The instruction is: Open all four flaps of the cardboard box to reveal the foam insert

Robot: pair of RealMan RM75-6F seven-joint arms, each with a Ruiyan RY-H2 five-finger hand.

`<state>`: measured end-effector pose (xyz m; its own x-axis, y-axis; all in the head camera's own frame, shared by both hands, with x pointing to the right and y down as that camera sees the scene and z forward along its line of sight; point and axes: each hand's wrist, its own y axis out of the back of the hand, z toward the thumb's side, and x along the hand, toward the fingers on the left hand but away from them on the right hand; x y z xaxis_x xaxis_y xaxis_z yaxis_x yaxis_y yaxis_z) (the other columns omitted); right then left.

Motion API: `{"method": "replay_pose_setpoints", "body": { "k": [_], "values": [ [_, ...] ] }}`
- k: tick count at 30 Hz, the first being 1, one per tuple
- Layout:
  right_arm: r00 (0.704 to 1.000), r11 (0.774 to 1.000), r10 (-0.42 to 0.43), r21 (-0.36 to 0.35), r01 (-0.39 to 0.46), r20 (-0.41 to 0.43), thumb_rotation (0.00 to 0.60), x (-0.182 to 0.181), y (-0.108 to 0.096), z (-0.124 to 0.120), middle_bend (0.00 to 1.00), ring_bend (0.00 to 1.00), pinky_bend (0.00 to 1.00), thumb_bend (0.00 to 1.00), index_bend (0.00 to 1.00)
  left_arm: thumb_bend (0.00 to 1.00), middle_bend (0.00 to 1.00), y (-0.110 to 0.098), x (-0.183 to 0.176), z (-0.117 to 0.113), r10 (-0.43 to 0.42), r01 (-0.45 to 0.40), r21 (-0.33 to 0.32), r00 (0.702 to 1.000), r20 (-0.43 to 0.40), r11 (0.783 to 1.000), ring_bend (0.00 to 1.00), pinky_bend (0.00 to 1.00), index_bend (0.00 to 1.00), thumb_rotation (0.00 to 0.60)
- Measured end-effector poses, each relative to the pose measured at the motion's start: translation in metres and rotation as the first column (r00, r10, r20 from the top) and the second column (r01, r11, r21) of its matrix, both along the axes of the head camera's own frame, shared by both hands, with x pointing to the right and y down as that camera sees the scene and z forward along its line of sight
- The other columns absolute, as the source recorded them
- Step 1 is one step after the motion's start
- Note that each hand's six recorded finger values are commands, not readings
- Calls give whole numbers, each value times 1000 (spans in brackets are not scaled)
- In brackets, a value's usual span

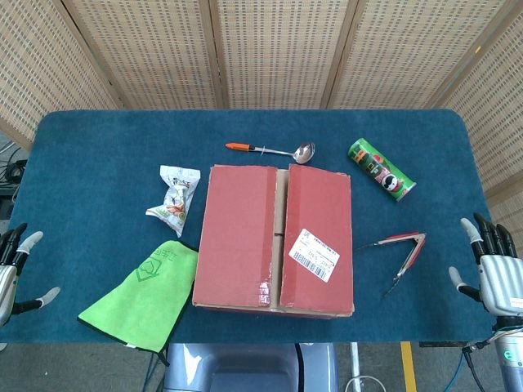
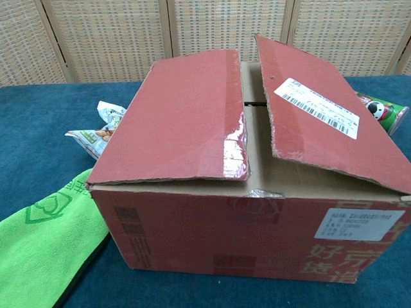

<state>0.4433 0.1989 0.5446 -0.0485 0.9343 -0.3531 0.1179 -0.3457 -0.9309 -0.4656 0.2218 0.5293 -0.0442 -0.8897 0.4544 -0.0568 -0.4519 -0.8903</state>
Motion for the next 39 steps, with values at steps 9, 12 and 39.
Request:
{"method": "replay_pose_setpoints", "body": {
  "k": [9,12,39],
  "values": [
    [1000,1000,1,-4,-1,1,600,0,0,1,0,0,0,363,0,113,0,-1,1,3,4,-4,-8,1000,0,1000,0,0,105,501],
    [1000,1000,1,0,-1,1,600,0,0,0,0,0,0,363,0,114,0,-1,2,2,4,-4,-3,1000,-2,1000,0,0,105,502],
    [997,999,-34,33,31,74,600,-10,-14,-9,1,0,0,588,2,124,0,-6,5,2,23,-23,-10,1000,-8,1000,0,0,105,501]
  ]
}}
